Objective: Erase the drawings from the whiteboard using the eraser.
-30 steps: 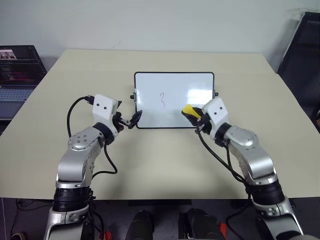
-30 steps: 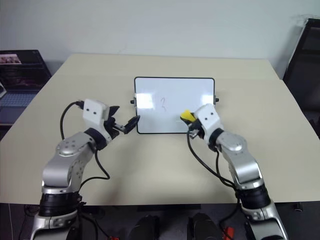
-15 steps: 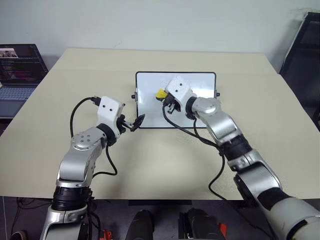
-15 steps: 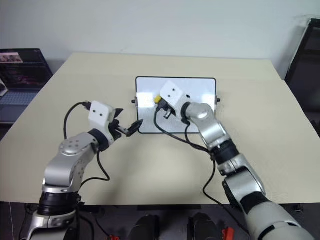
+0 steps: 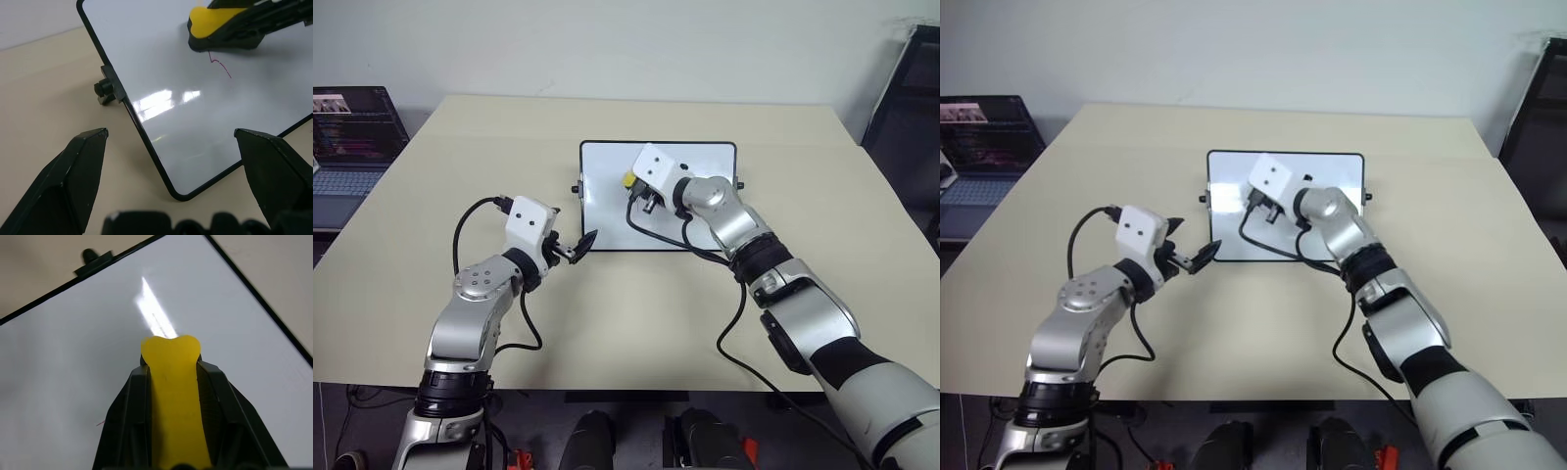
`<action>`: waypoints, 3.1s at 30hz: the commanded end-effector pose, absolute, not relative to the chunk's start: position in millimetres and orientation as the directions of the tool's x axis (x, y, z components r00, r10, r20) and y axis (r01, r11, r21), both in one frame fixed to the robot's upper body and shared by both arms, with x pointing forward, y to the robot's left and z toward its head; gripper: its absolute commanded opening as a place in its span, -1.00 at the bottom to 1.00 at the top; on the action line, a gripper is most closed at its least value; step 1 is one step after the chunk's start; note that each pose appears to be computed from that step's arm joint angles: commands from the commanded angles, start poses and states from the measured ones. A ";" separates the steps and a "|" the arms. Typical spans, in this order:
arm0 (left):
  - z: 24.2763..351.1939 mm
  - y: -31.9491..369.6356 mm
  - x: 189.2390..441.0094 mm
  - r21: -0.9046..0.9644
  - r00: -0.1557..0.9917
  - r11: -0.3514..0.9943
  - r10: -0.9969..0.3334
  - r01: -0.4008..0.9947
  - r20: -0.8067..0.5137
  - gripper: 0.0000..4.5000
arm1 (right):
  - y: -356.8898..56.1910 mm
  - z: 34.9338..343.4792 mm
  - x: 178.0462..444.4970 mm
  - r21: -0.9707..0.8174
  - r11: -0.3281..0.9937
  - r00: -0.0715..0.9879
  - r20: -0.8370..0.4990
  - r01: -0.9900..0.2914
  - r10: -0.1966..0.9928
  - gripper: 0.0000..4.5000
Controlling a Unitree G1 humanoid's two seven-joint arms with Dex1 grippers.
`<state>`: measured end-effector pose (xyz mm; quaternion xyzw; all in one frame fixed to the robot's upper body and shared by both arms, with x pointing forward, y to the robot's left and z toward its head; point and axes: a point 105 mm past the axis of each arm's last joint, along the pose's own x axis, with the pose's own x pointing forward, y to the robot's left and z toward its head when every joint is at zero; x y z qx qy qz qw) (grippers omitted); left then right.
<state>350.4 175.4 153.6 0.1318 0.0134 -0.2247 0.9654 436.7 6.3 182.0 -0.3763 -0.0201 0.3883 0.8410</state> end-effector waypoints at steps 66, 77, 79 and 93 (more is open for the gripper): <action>170.1 148.5 345.6 0.258 0.850 0.816 -0.526 0.517 -0.040 1.00 | -8.0 177.4 411.1 -0.707 0.360 0.677 -0.227 -0.609 0.700 -0.57; 173.2 104.2 327.0 0.278 0.603 0.563 -0.793 0.778 -0.083 1.00 | -93.7 171.9 355.1 -0.323 0.808 0.864 -0.071 -0.492 0.498 -0.57; 171.0 94.5 324.9 0.282 0.535 0.491 -0.839 0.825 -0.104 1.00 | -108.4 160.8 342.1 -0.237 0.872 0.904 -0.088 -0.428 0.419 -0.57; 156.0 33.8 337.3 0.294 0.118 0.049 -0.968 0.955 -0.222 1.00 | -189.7 131.0 347.5 -0.076 0.996 0.978 -0.197 0.048 -0.062 -0.57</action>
